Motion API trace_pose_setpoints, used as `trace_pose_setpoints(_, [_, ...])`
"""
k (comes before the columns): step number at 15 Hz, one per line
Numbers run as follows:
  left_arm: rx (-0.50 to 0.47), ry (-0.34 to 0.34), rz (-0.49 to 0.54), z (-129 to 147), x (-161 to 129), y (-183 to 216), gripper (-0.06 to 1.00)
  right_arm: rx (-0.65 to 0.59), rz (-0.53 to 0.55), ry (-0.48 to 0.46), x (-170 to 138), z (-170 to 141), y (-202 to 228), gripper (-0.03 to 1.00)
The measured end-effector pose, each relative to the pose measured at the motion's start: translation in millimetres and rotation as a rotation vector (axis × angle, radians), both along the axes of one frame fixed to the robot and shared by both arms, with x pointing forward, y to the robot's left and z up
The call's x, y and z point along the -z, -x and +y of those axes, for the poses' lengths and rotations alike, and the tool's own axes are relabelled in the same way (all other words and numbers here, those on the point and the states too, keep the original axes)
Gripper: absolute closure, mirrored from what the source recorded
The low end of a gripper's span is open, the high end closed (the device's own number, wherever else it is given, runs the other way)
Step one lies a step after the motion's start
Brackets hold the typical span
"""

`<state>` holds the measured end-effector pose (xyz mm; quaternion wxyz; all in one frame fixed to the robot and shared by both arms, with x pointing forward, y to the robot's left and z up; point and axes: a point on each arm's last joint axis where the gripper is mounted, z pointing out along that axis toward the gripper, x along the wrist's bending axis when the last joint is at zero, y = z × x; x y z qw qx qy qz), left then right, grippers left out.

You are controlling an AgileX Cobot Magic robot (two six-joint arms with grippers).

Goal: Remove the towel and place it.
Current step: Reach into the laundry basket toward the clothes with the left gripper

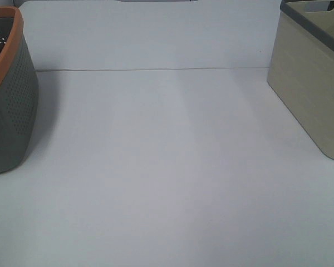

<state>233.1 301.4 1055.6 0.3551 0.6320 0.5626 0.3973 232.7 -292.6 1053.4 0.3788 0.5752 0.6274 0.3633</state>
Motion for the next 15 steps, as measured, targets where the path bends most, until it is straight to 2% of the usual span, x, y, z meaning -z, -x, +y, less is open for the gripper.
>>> trace_pose_setpoints(10, [-0.005, -0.01, 0.0, 0.8, 0.0, 0.0, 0.03, 0.0, 0.0, 0.0, 0.0, 0.0, 0.0, 0.11])
trace_pose_setpoints(15, [-0.005, -0.01, 0.0, 0.8, 0.0, 0.0, -0.03, 0.0, 0.0, 0.0, 0.0, 0.0, 0.0, 0.11])
